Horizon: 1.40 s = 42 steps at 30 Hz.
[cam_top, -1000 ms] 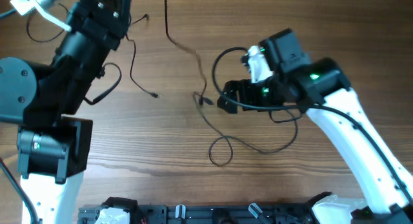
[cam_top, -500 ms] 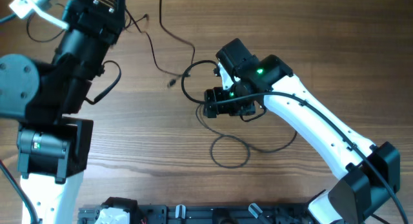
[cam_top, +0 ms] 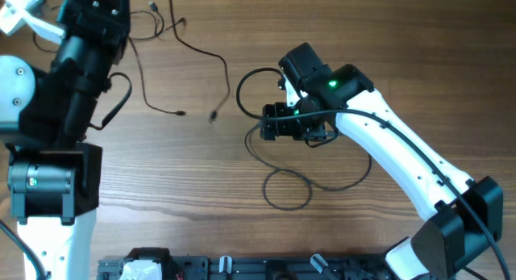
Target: Untangle cables
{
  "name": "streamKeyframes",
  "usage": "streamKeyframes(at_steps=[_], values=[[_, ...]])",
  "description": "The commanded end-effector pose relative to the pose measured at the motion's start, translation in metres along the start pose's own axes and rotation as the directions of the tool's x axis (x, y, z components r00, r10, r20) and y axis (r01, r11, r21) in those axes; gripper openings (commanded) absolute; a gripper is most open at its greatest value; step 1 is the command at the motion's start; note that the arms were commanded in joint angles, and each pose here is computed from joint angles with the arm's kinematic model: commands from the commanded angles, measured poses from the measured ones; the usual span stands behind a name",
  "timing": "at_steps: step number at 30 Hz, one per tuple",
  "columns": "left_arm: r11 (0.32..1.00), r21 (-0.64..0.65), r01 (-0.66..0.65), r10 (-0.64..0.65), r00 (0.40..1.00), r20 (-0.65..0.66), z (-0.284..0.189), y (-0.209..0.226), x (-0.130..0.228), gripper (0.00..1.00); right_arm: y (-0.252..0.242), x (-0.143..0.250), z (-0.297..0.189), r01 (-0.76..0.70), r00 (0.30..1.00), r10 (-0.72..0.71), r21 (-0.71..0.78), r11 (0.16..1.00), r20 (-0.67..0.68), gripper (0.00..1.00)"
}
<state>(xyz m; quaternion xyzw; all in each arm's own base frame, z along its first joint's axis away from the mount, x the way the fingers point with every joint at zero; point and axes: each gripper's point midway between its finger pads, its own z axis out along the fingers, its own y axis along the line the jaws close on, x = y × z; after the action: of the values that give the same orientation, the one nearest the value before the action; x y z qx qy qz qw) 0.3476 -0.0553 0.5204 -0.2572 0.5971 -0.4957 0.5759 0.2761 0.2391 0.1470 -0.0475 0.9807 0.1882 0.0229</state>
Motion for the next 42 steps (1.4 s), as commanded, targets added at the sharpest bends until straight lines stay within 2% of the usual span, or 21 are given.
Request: streamKeyframes(at_steps=[1, 6, 10, 12, 18, 24, 28, 33, 42], values=[[0.994, -0.072, -0.077, 0.078, 0.997, 0.014, 0.015, 0.027, -0.009, 0.04, 0.0, -0.004, -0.001, -0.011, 1.0, 0.011, 0.011, 1.0, 0.016, 0.85], [0.987, -0.136, -0.083, 0.088, 0.996, 0.029, 0.047, 0.065, -0.015, 0.04, 0.0, -0.005, -0.001, -0.033, 0.999, 0.032, 0.007, 0.999, 0.024, 0.86], [0.988, -0.128, 0.085, -0.081, 0.996, 0.042, 0.068, 0.08, -0.012, 0.04, 0.001, -0.006, -0.001, -0.033, 0.999, 0.033, 0.005, 0.999, 0.025, 0.86], [0.986, -0.117, 0.118, -0.114, 0.993, 0.04, 0.075, 0.082, -0.009, 0.04, 0.001, -0.006, -0.001, -0.033, 0.999, 0.033, 0.005, 0.999, 0.025, 0.86], [0.987, -0.109, 0.118, -0.117, 0.993, 0.023, 0.091, 0.088, 0.002, 0.04, 0.003, -0.009, -0.001, -0.028, 0.999, 0.028, -0.003, 1.0, 0.038, 0.88], [0.961, -0.239, 0.141, -0.123, 0.988, 0.09, 0.095, 0.129, -0.002, 0.04, 0.006, -0.013, -0.001, -0.021, 0.998, 0.021, -0.012, 1.0, 0.054, 0.89], [0.922, -0.354, 0.157, -0.108, 0.982, 0.155, 0.092, 0.164, -0.008, 0.04, 0.006, -0.013, -0.001, -0.019, 0.998, 0.02, -0.013, 1.0, 0.055, 0.89], [0.834, -0.519, 0.189, -0.031, 0.954, 0.299, 0.079, 0.224, -0.036, 0.04, 0.005, -0.013, -0.001, -0.018, 0.998, 0.018, -0.011, 1.0, 0.053, 0.89], [0.703, -0.661, 0.264, 0.026, 0.919, 0.394, 0.051, 0.312, -0.081, 0.04, 0.007, -0.015, -0.002, -0.016, 0.998, 0.017, -0.016, 1.0, 0.061, 0.91]])
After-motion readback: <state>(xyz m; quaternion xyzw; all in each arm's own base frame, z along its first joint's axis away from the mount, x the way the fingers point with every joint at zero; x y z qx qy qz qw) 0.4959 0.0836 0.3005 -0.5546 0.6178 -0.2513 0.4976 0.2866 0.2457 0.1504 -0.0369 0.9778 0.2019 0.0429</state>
